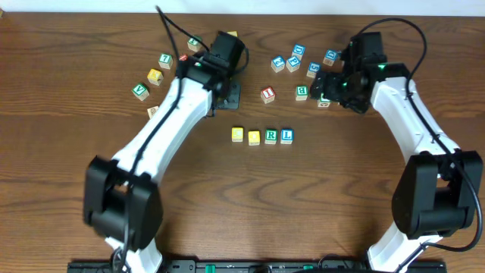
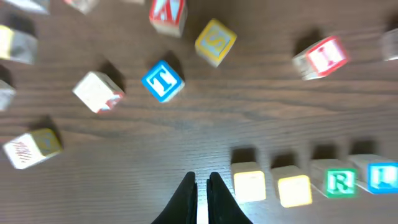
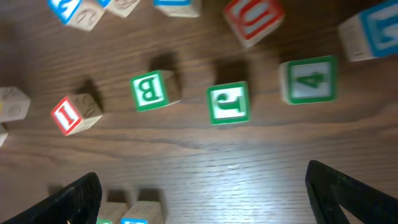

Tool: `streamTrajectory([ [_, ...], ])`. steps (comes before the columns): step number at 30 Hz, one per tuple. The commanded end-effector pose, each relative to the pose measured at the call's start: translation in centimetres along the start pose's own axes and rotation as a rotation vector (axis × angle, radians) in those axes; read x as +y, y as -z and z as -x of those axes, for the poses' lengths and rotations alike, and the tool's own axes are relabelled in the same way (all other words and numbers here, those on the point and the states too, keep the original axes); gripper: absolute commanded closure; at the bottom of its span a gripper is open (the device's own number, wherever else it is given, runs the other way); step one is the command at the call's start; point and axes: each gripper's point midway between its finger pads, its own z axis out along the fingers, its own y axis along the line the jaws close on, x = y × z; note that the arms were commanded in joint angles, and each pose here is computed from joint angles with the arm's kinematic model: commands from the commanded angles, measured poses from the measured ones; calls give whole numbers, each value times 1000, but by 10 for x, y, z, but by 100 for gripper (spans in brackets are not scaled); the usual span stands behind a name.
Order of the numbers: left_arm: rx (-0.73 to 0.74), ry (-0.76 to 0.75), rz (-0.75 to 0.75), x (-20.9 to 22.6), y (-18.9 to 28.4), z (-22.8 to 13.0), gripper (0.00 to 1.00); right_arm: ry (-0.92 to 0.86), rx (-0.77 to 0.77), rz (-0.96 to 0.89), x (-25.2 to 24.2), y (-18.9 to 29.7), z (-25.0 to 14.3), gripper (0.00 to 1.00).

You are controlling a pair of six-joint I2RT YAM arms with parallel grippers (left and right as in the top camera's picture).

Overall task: Spell out CORL
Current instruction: 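Move the left gripper down to the yellow C block at row's left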

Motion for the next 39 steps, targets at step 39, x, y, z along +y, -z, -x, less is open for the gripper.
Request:
streamTrajectory([
  [39,279,-47,-77,-32,-98,-66,93,-3,-31,18,3,13,6,1],
])
